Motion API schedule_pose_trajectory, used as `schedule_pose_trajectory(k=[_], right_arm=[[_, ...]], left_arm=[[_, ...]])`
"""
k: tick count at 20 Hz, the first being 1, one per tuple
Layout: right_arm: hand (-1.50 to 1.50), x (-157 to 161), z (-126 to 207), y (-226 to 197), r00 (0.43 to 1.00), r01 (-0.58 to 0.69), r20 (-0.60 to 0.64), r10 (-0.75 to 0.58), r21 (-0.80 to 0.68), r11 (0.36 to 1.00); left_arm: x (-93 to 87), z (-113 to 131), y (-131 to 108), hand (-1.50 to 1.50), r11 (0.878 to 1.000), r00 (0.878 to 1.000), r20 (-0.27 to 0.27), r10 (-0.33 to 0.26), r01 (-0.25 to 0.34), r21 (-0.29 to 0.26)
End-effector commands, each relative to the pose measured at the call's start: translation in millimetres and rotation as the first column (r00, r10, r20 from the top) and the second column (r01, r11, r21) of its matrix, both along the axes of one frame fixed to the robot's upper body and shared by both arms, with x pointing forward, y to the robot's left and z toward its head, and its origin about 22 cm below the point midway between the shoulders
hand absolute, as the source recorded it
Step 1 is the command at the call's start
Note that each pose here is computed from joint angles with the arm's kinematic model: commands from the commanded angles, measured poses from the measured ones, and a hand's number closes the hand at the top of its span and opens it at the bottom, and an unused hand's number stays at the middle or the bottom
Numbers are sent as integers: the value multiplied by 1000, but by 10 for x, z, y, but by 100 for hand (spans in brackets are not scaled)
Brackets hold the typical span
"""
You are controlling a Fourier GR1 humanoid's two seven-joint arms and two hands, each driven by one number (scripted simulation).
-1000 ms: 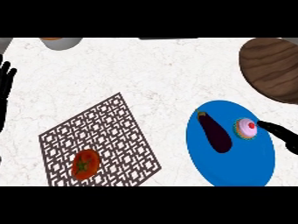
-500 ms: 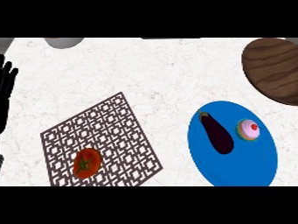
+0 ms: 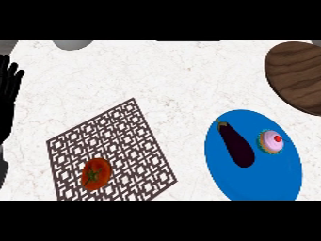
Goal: Pick the cupcake from the plate and place it in the bowl
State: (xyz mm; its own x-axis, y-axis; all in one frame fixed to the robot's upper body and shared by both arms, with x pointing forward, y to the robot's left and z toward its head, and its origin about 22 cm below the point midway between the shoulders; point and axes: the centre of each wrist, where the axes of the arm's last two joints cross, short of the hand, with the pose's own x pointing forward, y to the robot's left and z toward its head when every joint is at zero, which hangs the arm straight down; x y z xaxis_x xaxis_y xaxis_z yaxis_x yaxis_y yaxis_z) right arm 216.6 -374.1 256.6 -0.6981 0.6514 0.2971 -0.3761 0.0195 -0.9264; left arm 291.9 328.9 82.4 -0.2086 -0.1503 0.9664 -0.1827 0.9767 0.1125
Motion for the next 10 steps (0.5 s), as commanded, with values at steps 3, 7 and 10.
schedule_pose_trajectory(k=[3,7,10], right_arm=[[-150,139,-224,-88,997,-44,-71,40,-63,997],[-150,89,-502,-147,994,-50,-99,43,-72,996],[-150,226,-495,-111,995,-38,-91,29,-105,994]], left_arm=[[-8,-143,-76,0,1000,1000,-7,-20,20,-2],[17,64,-61,0,1000,1000,8,4,-4,-3],[192,17,-12,0,1000,1000,-4,-8,8,-5]])
